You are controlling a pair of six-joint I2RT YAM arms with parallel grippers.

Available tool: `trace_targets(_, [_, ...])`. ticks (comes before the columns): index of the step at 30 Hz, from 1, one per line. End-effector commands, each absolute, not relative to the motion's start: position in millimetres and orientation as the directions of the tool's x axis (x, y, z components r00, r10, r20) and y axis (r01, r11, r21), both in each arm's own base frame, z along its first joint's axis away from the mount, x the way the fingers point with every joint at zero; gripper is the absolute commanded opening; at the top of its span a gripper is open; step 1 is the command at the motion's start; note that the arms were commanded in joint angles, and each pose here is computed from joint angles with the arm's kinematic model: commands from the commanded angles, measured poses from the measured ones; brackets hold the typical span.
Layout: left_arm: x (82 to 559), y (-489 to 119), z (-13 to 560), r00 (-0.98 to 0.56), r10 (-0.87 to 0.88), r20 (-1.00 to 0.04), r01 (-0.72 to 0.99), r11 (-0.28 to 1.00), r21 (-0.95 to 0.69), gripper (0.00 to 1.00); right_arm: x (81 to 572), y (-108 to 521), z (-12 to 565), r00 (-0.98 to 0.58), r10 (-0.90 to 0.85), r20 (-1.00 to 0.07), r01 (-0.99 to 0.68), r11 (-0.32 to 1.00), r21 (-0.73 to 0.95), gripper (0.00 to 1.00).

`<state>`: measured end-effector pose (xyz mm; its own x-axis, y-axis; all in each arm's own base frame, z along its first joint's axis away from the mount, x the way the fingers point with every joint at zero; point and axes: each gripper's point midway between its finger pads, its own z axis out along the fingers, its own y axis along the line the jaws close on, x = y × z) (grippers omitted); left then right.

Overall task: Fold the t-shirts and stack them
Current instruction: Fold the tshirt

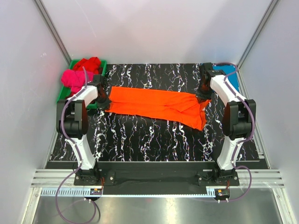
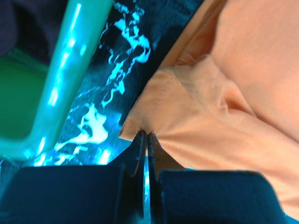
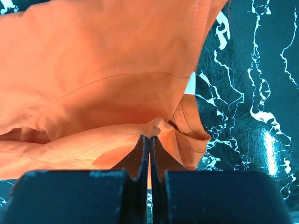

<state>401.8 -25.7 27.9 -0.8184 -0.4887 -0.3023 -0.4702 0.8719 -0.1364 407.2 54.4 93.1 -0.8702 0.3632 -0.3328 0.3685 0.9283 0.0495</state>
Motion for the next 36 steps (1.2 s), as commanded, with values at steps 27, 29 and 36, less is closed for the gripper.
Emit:
trace_targets(27, [398, -18, 34, -0.840, -0.411, -0.355, -0.421, 0.906, -0.053, 0.00, 461, 91, 113, -0.896, 0.128, -0.426, 0.040, 0.977, 0.209, 0.00])
trace_targets(29, [397, -17, 32, -0.843, -0.409, -0.349, -0.421, 0.906, -0.045, 0.00, 465, 92, 115, -0.890, 0.108, -0.442, 0.017, 0.979, 0.204, 0.00])
trace_targets(36, [394, -20, 27, -0.856, -0.397, -0.332, -0.412, 0.911, -0.026, 0.00, 478, 92, 101, -0.898, 0.065, -0.435, -0.018, 0.983, 0.183, 0.02])
